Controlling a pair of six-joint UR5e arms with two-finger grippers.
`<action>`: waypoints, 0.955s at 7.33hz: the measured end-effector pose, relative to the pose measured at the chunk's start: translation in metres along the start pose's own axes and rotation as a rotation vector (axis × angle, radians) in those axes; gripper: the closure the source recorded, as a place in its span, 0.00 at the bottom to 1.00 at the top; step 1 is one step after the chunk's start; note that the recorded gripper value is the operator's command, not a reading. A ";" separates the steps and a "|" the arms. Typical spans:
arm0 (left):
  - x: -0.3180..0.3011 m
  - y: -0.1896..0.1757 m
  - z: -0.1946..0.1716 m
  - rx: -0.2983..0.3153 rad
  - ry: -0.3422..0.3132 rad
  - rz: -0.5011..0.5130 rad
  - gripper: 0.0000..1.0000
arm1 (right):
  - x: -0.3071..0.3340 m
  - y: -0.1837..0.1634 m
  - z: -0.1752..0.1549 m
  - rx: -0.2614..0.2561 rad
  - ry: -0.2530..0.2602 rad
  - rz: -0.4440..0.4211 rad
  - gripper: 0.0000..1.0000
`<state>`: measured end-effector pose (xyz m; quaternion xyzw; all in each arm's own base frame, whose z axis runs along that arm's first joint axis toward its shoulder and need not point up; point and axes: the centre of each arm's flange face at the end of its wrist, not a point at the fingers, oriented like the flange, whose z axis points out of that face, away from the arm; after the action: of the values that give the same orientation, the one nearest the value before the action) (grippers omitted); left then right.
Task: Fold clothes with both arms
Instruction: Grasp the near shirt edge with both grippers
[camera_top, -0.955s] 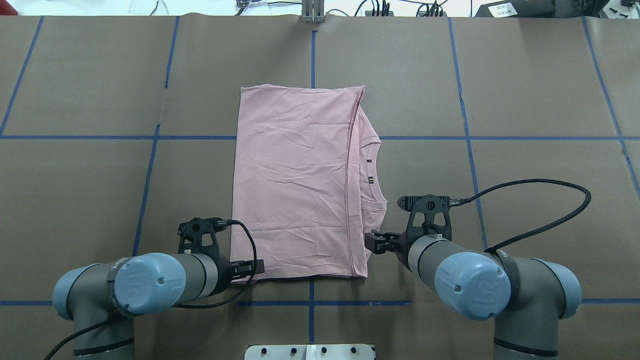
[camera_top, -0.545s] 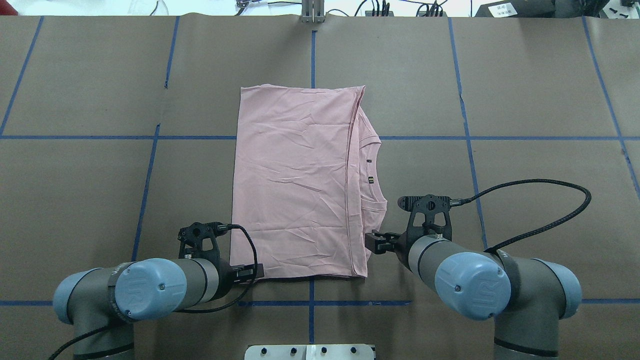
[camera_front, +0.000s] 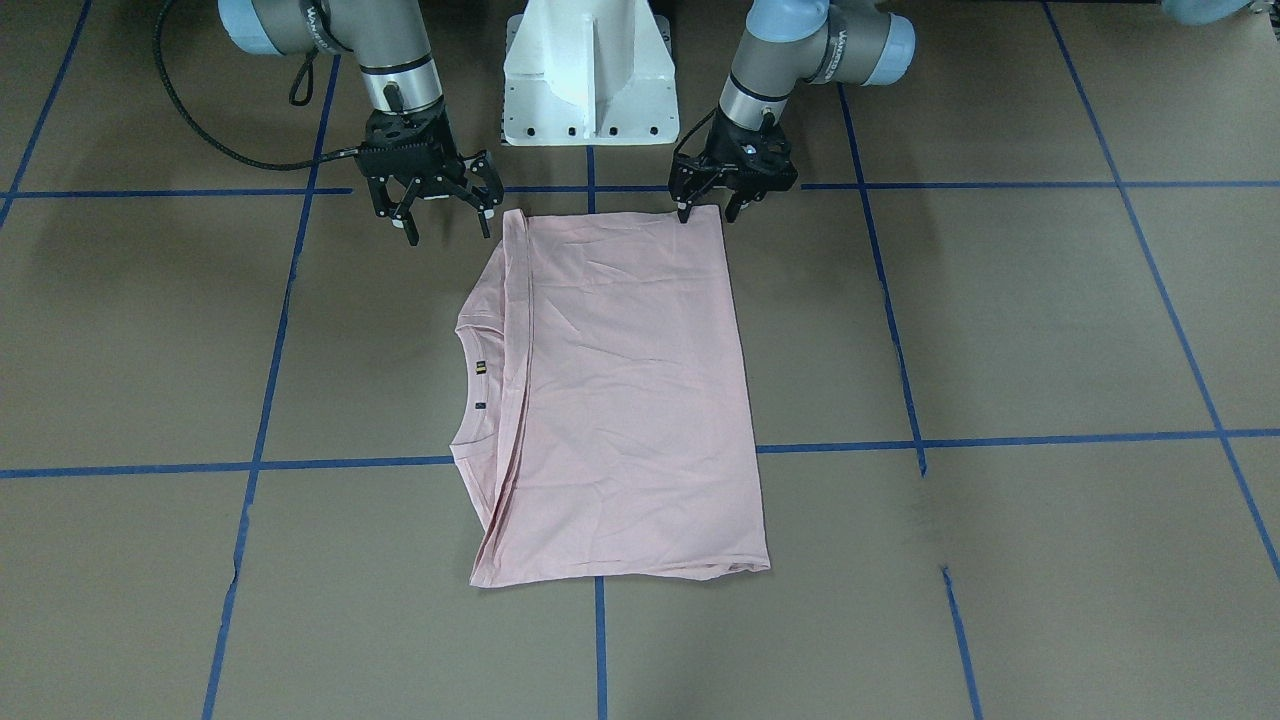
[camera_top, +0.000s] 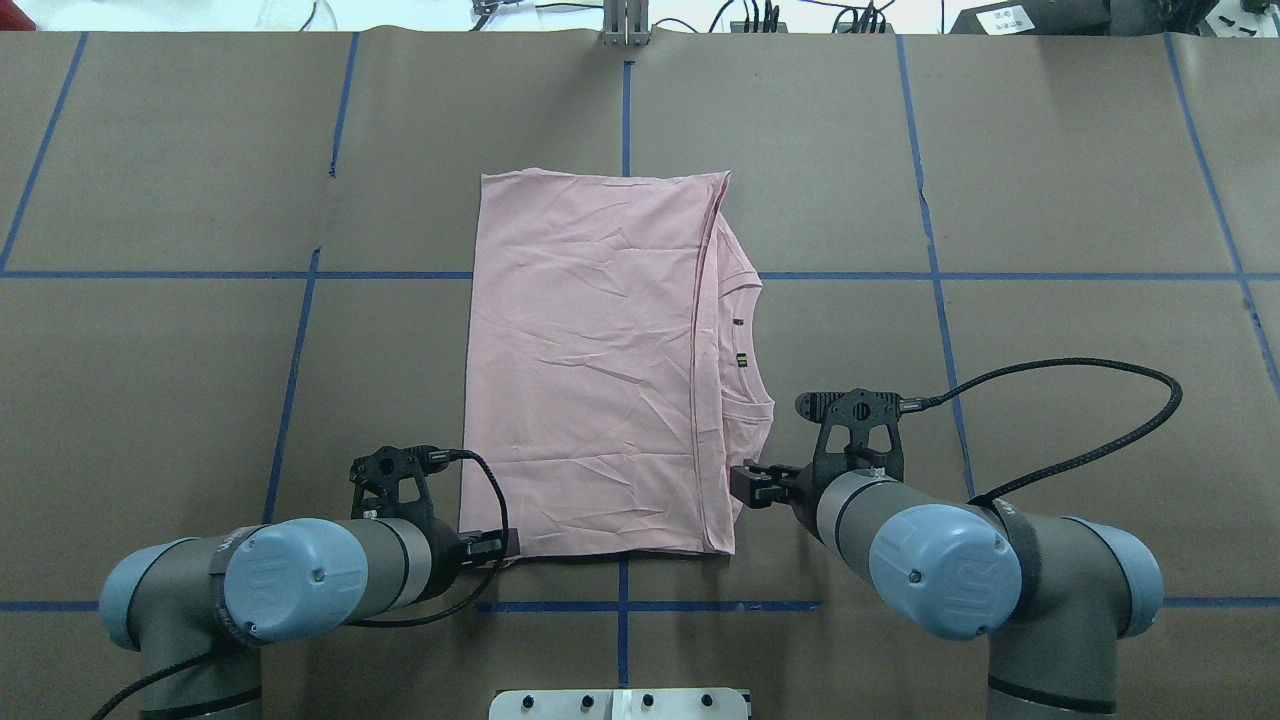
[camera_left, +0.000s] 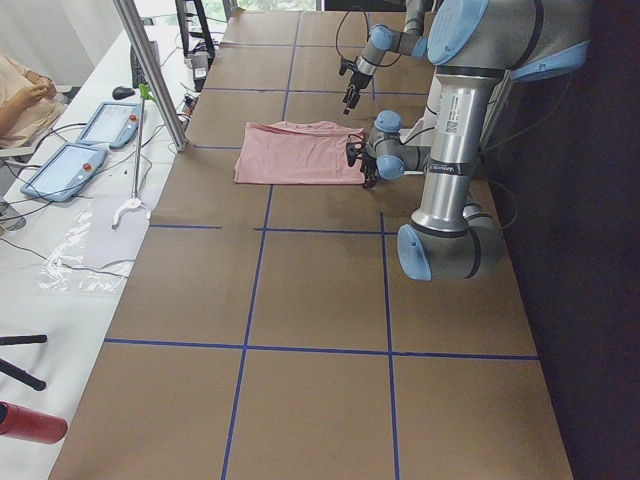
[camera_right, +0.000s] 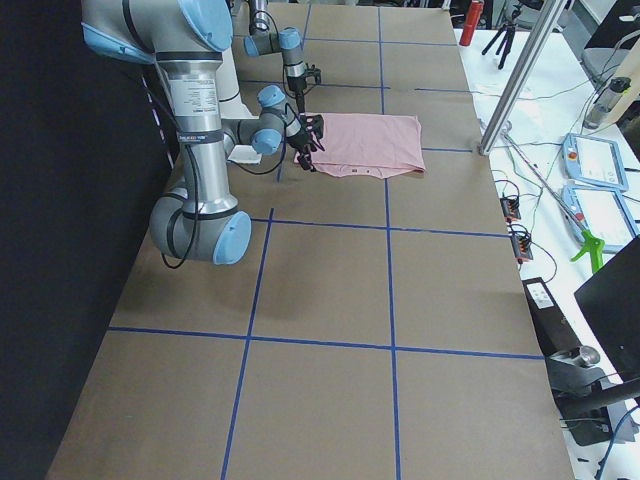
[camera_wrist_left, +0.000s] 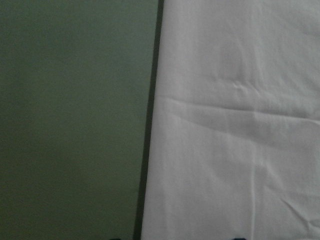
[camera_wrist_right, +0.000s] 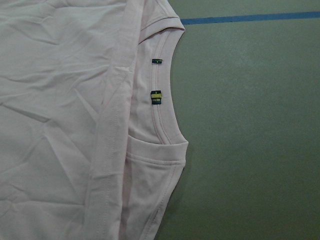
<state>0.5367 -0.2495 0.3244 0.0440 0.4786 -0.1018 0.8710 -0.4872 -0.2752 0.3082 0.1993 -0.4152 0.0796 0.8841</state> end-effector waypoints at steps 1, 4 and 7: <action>0.000 0.000 -0.001 0.001 0.001 -0.006 1.00 | 0.000 0.000 0.000 0.000 0.000 0.000 0.00; 0.005 0.003 -0.009 -0.004 0.021 -0.008 1.00 | 0.000 0.000 0.001 0.000 0.001 0.000 0.00; 0.006 0.003 -0.011 -0.004 0.024 -0.007 1.00 | -0.007 0.007 0.002 -0.011 -0.004 0.014 0.02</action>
<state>0.5318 -0.2451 0.3136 0.0417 0.4894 -0.1034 0.8649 -0.4954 -0.2691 0.3057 0.1917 -0.4189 0.0831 0.8837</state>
